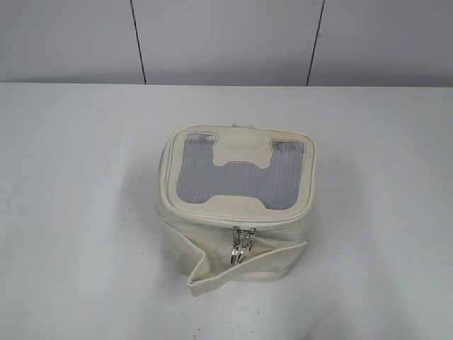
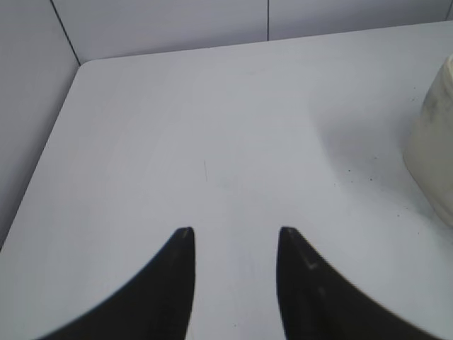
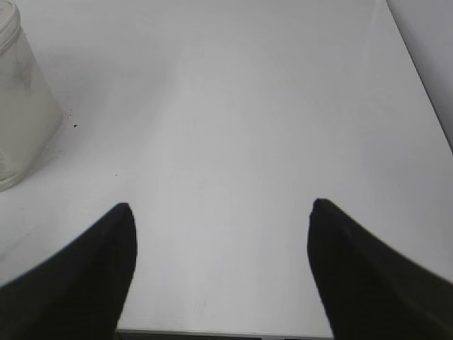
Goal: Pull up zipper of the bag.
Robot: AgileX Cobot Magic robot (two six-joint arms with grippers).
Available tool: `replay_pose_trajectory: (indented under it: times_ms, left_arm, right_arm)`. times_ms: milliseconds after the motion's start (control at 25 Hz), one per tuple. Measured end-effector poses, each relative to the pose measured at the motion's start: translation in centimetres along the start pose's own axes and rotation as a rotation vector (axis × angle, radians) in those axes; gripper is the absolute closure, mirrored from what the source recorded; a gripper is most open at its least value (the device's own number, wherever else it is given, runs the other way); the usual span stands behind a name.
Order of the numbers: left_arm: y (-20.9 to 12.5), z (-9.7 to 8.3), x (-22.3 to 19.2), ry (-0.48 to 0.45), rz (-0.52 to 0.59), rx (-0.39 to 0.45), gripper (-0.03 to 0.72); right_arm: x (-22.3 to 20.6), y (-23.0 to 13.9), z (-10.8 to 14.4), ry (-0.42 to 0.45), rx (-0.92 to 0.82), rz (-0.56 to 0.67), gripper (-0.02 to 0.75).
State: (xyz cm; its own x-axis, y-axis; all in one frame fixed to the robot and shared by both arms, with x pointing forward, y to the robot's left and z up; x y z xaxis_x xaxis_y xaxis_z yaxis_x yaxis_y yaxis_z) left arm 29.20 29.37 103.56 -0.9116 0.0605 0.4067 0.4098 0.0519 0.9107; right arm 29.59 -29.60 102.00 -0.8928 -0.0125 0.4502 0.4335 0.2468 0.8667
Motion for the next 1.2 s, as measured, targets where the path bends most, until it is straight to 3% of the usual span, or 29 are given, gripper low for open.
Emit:
replay_pose_trajectory:
  times_ms: [600,800,1200]
  left_arm:
    - [-0.03,0.0,-0.03,0.0,0.001,0.0,0.384]
    - [-0.04,-0.2,-0.03,-0.013,0.002,0.007,0.384]
    - [-0.04,-0.26,-0.03,-0.016,0.002,0.009,0.384]
  right_arm:
    - [0.0,0.0,0.0,0.0,-0.002,0.0,0.152]
    - [0.0,0.0,0.0,0.0,-0.146,0.0,0.152]
    - [0.0,-0.08,-0.29,-0.018,-0.154,0.003,0.152]
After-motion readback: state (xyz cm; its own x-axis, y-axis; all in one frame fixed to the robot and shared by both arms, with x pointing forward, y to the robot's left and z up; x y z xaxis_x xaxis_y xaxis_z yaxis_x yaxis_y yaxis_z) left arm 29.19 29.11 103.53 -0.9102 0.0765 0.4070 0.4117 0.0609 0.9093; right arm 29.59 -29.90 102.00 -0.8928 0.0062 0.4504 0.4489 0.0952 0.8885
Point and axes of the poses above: a point on each arm's last joint axis where the gripper is mounted, x pointing back along that axis away from the gripper, z along the wrist's bending axis when the last joint is at zero, y = z × x, the point moved 7 cm from there along -x, pointing out along that axis toward the gripper, and after that the axes turned 9 degrees about x, right-handed, at the moved point
